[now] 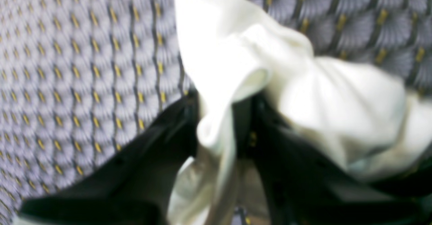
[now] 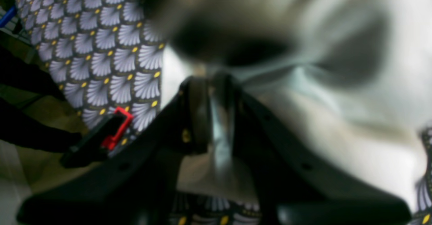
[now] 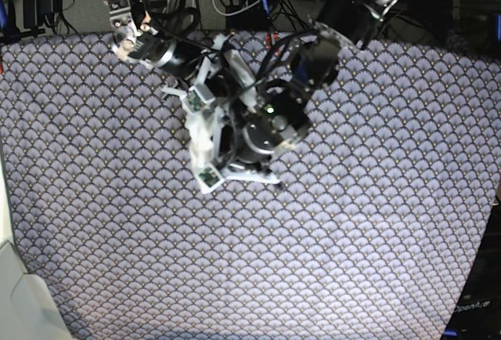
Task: Fold the T-shirt properly
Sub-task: 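Lift and rotate the folded bundle with both grippers, setting it down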
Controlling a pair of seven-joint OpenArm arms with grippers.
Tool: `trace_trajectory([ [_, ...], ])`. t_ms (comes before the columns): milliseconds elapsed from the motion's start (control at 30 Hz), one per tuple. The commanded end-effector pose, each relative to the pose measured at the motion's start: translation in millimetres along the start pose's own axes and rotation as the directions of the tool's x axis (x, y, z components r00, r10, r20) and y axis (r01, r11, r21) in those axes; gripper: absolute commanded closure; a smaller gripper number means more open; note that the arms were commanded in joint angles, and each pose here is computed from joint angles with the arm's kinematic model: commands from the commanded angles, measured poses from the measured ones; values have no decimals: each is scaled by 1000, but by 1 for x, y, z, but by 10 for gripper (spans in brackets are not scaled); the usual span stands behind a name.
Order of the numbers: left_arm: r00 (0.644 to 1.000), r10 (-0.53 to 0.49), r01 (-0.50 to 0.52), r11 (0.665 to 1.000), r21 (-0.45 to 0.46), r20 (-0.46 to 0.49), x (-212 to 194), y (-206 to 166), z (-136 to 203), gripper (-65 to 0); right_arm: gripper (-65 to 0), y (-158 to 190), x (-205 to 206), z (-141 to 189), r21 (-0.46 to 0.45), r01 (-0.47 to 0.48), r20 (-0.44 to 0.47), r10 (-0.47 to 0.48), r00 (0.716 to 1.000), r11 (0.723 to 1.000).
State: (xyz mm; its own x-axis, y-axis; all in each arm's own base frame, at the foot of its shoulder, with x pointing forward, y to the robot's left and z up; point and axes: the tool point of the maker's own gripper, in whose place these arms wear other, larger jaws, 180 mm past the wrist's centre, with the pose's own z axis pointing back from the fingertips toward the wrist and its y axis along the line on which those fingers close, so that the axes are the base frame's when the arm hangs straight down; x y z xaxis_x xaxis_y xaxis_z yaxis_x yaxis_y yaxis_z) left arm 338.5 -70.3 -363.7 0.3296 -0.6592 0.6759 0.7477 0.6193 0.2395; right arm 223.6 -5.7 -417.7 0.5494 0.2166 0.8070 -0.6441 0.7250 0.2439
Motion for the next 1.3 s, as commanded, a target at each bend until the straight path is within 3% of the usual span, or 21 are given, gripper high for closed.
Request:
trace_trajectory([
  [0,996,-7,6,1000,7,91,29,3,2,-4,-88,-5,-7,3,-18,-20,-40,20,999,1000],
  [433,995,-28,32,998,-48,91,7,-8,-28,-4,-85,-19,-17,13,-35,-48,-75,45,996,998],
  [633,972,-216,219,975,-26,93,2,-25,-32,-4,-86,-44,-14,25,-110,-27,-60,21,998,994],
  [733,962,-263,263,965,1,77,0,-22,-32,-4,-89,-50,-13,28,-129,-21,-55,14,998,991],
  [1267,958,-275,275,961,16,80,4,-17,-32,-4,-90,-33,13,46,-133,-74,10,76,997,988],
])
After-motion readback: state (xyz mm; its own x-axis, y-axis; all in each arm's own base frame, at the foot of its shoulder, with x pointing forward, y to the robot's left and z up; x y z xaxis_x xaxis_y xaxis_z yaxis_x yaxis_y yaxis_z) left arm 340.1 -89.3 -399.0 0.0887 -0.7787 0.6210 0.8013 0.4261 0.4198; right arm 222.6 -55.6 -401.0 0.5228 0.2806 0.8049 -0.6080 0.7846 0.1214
